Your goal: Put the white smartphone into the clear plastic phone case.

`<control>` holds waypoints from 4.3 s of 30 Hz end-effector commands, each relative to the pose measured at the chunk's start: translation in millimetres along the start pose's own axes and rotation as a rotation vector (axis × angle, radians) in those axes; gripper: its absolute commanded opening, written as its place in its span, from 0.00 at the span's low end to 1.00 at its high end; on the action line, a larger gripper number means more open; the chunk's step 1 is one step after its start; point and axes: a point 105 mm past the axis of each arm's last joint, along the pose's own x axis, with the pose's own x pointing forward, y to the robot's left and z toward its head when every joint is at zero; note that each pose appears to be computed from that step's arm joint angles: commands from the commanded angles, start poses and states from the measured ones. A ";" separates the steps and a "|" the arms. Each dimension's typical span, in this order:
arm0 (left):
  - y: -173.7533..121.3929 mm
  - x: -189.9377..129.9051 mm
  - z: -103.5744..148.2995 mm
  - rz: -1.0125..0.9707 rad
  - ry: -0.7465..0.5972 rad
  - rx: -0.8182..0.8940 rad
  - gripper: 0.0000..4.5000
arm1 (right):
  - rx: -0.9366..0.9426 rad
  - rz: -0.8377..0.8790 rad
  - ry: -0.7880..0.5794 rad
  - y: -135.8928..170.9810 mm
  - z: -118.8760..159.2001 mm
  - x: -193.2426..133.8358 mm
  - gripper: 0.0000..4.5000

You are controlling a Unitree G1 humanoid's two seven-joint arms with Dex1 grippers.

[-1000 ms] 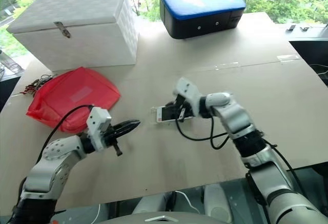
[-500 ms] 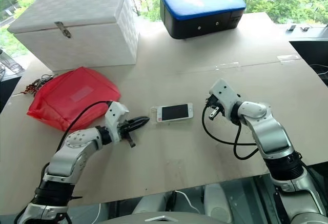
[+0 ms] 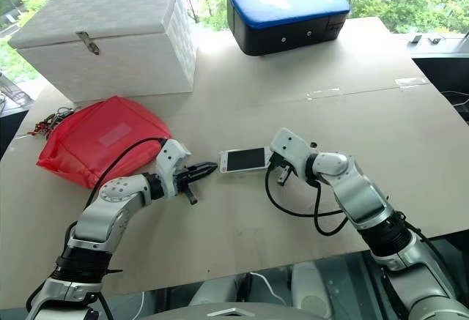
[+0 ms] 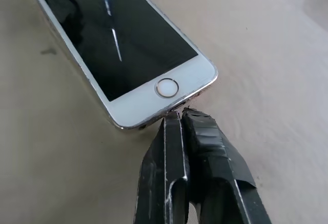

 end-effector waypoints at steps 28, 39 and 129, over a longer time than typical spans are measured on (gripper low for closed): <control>-3.8 -2.7 -7.4 -0.019 0.007 0.017 0.01 | -0.009 0.052 0.006 -35.0 -3.2 -9.0 0.00; -0.3 -2.8 -5.7 -0.024 0.011 0.029 0.01 | -0.035 0.163 -0.073 -7.3 25.4 -1.0 0.00; -20.5 30.0 1.9 -0.040 -0.013 -0.056 0.01 | 0.155 0.545 0.425 27.1 -89.1 34.1 0.00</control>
